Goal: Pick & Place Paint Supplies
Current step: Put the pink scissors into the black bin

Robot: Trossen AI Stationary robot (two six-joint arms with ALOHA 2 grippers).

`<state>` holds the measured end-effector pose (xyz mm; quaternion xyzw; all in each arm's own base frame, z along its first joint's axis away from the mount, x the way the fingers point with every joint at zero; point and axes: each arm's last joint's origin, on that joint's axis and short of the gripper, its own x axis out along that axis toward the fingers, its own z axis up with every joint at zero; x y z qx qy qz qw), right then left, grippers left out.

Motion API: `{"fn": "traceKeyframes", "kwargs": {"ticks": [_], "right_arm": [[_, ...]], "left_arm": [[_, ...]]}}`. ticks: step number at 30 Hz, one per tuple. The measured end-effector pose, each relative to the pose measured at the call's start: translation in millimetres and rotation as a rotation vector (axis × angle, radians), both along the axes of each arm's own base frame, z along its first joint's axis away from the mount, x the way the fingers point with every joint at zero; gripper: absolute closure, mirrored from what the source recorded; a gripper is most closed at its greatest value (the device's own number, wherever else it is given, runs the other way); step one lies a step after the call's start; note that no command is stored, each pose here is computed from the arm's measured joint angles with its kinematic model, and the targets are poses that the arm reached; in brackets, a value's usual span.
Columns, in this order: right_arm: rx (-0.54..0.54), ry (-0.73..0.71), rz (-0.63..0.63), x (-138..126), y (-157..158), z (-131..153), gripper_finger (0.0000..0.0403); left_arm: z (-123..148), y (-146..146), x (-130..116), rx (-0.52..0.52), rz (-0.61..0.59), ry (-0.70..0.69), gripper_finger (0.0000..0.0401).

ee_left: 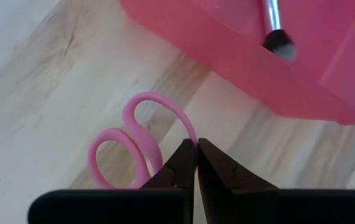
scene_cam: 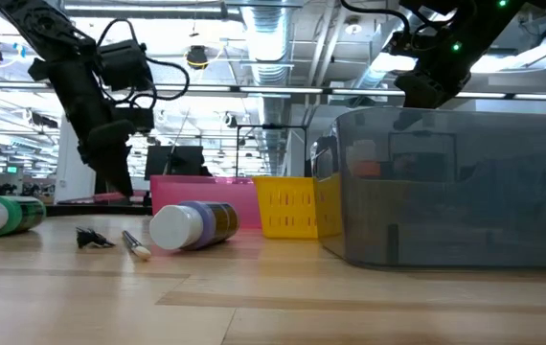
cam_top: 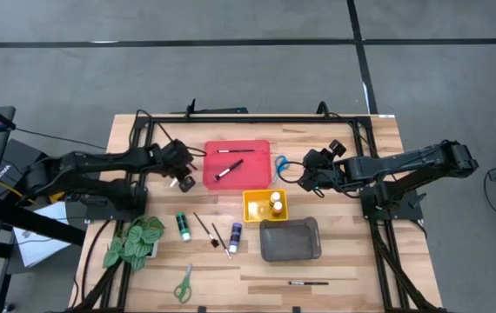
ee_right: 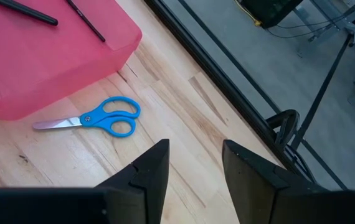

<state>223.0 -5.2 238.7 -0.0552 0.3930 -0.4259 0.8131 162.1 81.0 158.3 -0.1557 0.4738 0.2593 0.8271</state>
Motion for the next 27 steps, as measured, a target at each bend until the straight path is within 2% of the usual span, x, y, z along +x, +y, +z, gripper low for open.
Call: {"fn": "traceKeyframes", "kwargs": {"ticks": [9, 21, 27], "right_arm": [[0.0, 0.0, 0.0, 0, 0, 0, 0.0259], [-0.001, 0.002, 0.002, 0, 0, 0, 0.0259], [-0.008, 0.016, 0.014, 0, 0, 0, 0.0259]], "left_arm": [[10, -14, 0, -0.011, -0.059, -0.058, 0.04], [33, -27, -5, 0.054, -0.137, -0.207, 0.04], [45, -34, -2, 0.062, -0.261, -0.331, 0.04]]}}
